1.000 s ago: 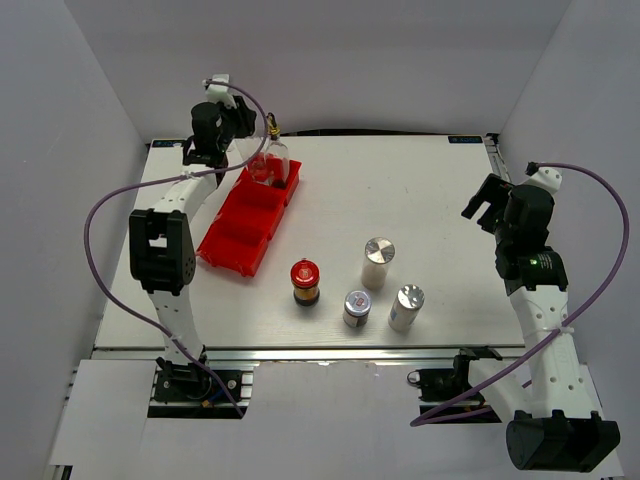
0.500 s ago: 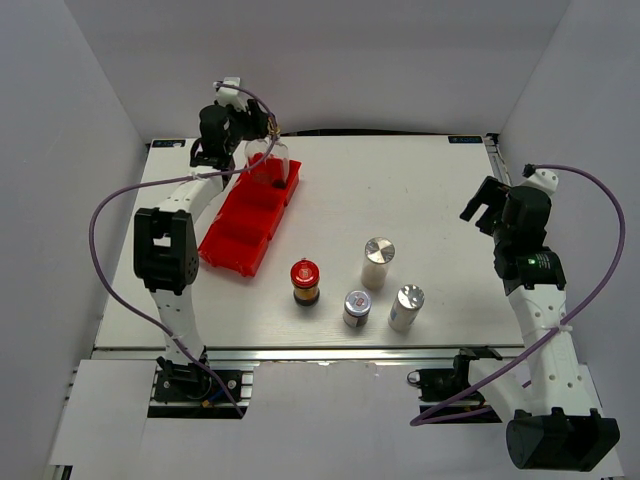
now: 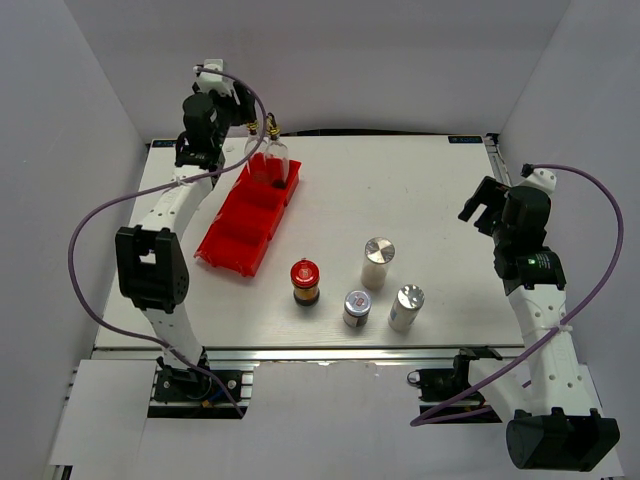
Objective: Organize the condiment bottles
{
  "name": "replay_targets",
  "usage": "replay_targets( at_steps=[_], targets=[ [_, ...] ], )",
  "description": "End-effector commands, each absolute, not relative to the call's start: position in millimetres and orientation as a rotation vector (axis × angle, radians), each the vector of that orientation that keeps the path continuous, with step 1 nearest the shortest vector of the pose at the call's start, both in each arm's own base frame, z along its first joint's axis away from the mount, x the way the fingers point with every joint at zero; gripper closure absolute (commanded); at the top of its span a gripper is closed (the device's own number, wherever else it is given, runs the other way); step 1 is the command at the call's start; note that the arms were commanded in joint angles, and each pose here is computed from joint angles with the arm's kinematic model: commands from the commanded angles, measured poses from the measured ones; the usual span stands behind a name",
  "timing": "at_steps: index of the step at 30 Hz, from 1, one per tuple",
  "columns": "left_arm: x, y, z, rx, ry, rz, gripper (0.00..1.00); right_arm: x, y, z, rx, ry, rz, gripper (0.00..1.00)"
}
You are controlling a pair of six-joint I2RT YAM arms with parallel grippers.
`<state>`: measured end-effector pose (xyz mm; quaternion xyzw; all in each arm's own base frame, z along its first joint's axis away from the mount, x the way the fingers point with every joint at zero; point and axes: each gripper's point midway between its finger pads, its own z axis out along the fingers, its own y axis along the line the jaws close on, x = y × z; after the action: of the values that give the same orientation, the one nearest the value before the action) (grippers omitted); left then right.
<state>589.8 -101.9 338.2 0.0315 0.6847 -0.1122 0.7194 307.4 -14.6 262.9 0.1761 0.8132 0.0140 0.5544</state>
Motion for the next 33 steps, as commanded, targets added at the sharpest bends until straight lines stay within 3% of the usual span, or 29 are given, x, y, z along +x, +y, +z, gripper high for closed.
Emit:
replay_targets(
  at_steps=[1, 4, 5, 7, 8, 11, 16, 21, 25, 33],
  targets=[
    [577, -88, 377, 0.019, 1.45, -0.189, 0.24, 309, -15, 274, 0.406, 1.891, 0.041, 0.1],
    [581, -86, 389, -0.012, 1.444, -0.192, 0.22, 309, -13, 278, 0.384, 1.878, 0.053, 0.11],
    [581, -85, 398, -0.023, 1.441, -0.189, 0.13, 310, -8, 279, 0.366, 1.877, 0.077, 0.11],
    [579, -77, 410, -0.068, 1.429, -0.165, 0.1, 311, -3, 284, 0.335, 1.868, 0.104, 0.1],
    [577, -73, 410, -0.087, 1.455, -0.152, 0.02, 310, 5, 288, 0.283, 1.862, 0.14, 0.11],
    [556, -60, 445, -0.164, 1.436, -0.131, 0.02, 308, 28, 298, 0.145, 1.835, 0.248, 0.11],
    [479, -22, 486, -0.364, 1.362, -0.093, 0.02, 303, 72, 299, -0.1, 1.874, 0.427, 0.11],
    [411, 12, 437, -0.605, 1.409, -0.045, 0.02, 298, 122, 275, -0.298, 1.949, 0.419, 0.11],
    [373, 33, 346, -0.759, 1.538, 0.068, 0.02, 302, 157, 249, -0.396, 2.055, 0.307, 0.11],
    [347, 49, 261, -0.878, 1.664, 0.207, 0.02, 305, 195, 203, -0.551, 2.184, 0.252, 0.11]
  ],
)
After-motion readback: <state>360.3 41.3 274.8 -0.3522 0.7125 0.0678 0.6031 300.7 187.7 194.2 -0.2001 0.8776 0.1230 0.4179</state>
